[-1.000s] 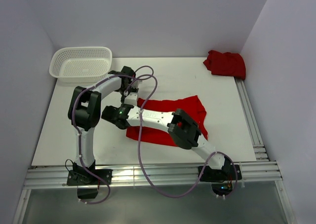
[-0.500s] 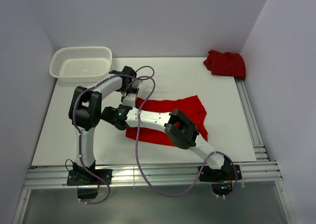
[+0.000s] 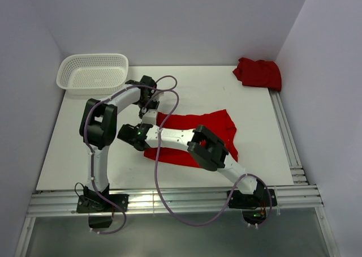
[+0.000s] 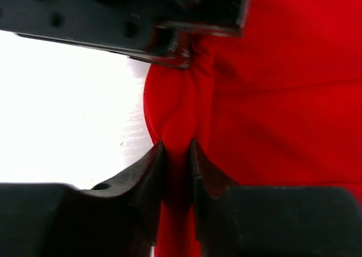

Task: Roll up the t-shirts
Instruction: Roll the tshirt

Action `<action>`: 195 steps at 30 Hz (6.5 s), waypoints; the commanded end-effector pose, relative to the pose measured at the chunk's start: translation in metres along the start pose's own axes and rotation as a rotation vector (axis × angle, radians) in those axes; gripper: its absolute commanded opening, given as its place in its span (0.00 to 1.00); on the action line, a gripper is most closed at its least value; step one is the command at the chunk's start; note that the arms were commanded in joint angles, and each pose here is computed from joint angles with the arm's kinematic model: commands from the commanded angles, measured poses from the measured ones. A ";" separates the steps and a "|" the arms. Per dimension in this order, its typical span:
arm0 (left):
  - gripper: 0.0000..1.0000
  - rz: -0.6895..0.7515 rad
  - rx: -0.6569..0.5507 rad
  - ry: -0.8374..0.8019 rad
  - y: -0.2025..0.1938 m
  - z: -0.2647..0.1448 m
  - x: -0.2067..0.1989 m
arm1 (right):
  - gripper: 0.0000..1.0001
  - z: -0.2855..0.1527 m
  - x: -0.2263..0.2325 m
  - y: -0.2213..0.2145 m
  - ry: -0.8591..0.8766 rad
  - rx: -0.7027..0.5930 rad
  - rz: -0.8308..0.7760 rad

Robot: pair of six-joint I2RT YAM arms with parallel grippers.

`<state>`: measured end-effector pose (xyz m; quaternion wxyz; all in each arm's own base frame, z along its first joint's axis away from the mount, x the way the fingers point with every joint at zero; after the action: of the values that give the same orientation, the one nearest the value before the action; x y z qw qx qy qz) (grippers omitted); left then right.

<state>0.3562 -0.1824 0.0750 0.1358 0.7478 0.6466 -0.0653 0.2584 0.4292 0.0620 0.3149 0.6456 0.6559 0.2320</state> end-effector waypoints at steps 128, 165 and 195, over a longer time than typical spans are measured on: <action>0.67 -0.117 -0.045 -0.587 -0.002 0.002 0.054 | 0.02 0.043 -0.047 -0.076 0.809 0.384 0.977; 0.21 0.008 -0.052 -0.054 0.005 -0.007 0.020 | 0.59 -0.049 -0.065 -0.004 0.297 0.119 0.349; 0.25 0.036 -0.048 -0.062 0.004 -0.007 0.011 | 0.13 -0.059 -0.068 -0.049 0.277 0.159 0.303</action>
<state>0.3563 -0.1733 0.0741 0.1758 0.7447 0.6365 -0.0967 0.1848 0.3745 0.0704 0.1271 0.7110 0.6217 0.3029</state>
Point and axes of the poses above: each gripper's point midway between its finger pads, its own z axis out along the fingers, its own x axis along the line the jaws close on, y = z × x, the point moved 5 cm from there along -z, back along the fingers, and after that the axes turned 10 degrees about -z, right-handed, at the moved point
